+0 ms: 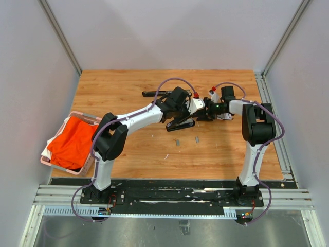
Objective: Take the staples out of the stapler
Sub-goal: Unload the staple at the center of the board.
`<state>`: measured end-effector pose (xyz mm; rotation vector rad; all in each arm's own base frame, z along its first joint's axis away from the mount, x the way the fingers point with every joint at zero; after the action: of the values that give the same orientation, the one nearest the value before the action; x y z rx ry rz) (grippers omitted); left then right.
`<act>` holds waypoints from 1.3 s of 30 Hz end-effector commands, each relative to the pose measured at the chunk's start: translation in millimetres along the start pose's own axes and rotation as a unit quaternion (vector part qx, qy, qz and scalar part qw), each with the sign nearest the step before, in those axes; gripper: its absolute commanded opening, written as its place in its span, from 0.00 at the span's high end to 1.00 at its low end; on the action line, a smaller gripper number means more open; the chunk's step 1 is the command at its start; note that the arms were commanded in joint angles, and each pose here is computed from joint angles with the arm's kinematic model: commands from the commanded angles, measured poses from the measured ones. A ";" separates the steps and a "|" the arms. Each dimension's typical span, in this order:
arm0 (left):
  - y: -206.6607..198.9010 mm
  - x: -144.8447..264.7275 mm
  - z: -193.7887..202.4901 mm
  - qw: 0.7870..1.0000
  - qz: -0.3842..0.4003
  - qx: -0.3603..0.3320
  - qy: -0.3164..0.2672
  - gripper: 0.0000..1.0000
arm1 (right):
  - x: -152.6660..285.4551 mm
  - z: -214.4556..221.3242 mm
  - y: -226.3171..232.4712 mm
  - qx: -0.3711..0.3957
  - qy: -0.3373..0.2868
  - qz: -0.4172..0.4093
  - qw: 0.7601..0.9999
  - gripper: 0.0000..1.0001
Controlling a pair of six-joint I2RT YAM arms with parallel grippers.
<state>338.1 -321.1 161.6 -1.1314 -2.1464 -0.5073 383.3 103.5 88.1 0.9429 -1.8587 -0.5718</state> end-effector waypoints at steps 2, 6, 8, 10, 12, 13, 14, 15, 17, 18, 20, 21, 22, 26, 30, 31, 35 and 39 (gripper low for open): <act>-2.9 10.7 -17.1 0.999 -0.012 -0.009 -0.035 1.00 | 9.7 -12.1 14.1 0.037 -0.013 -0.009 0.999 0.44; -2.5 11.7 -17.8 0.999 -0.033 -0.009 -0.037 1.00 | 14.0 -10.4 15.0 0.061 -0.010 -0.003 0.998 0.39; -2.4 13.6 -18.7 0.998 -0.041 -0.010 -0.041 1.00 | 14.9 -9.8 14.5 0.069 -0.010 0.000 0.998 0.39; -1.6 15.2 -20.0 0.998 -0.051 -0.009 -0.045 1.00 | 13.2 -8.3 11.9 0.071 -0.006 0.005 0.997 0.39; -1.2 17.1 -21.6 0.997 -0.055 -0.012 -0.046 1.00 | 11.3 -7.0 8.9 0.070 0.001 0.008 0.998 0.39; -0.9 17.8 -22.3 0.997 -0.059 -0.013 -0.047 1.00 | 10.5 -6.3 7.3 0.070 0.004 0.011 0.998 0.39; -1.2 18.2 -23.1 0.997 -0.062 -0.014 -0.047 1.00 | 9.3 -5.3 6.3 0.070 0.008 0.015 0.997 0.39; -1.6 18.6 -24.3 0.997 -0.066 -0.017 -0.048 1.00 | 8.1 -4.9 5.6 0.073 0.010 0.017 0.997 0.39; -2.8 19.0 -26.3 0.996 -0.072 -0.019 -0.048 1.00 | 5.4 -4.3 5.7 0.079 0.017 0.023 0.996 0.39; -3.8 18.8 -26.6 0.996 -0.073 -0.019 -0.047 1.00 | 4.4 -4.4 6.0 0.082 0.019 0.024 0.996 0.39; -6.4 18.5 -27.5 0.995 -0.086 -0.021 -0.046 1.00 | 1.5 -4.5 7.8 0.087 0.022 0.025 0.996 0.39; -8.4 18.2 -27.7 0.994 -0.094 -0.025 -0.044 1.00 | 0.7 -4.4 7.8 0.088 0.023 0.026 0.995 0.39; -10.0 18.7 -27.9 0.993 -0.103 -0.030 -0.042 1.00 | 0.2 -5.0 8.5 0.090 0.023 0.027 0.995 0.39; -17.6 22.7 -27.8 0.992 -0.105 -0.044 -0.046 1.00 | -1.1 -6.0 9.2 0.091 0.023 0.024 0.995 0.39; -20.1 24.9 -27.9 0.993 -0.097 -0.041 -0.047 1.00 | -3.6 -6.2 9.2 0.092 0.024 0.025 0.995 0.39; -20.1 24.9 -28.0 0.993 -0.097 -0.040 -0.047 1.00 | -3.9 -5.5 8.5 0.090 0.025 0.028 0.995 0.39; -20.2 24.7 -28.9 0.993 -0.096 -0.040 -0.049 1.00 | -4.3 -2.8 6.0 0.088 0.031 0.035 0.995 0.40; -20.2 22.2 -30.2 0.994 -0.095 -0.037 -0.048 1.00 | -3.3 -3.2 10.3 0.092 0.029 0.020 0.995 0.41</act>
<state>319.3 -330.9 164.0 -0.9885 -2.2294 -0.6697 382.9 106.3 95.2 0.9989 -1.9133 -0.3683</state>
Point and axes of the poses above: each gripper's point midway between its finger pads, its own x axis back along the fingers, its own y axis along the line the jaws close on, z = x × y, the point moved 9 cm from there along x, back along the fingers, and after that the axes turned 15 degrees about x, right-handed, at the moved point
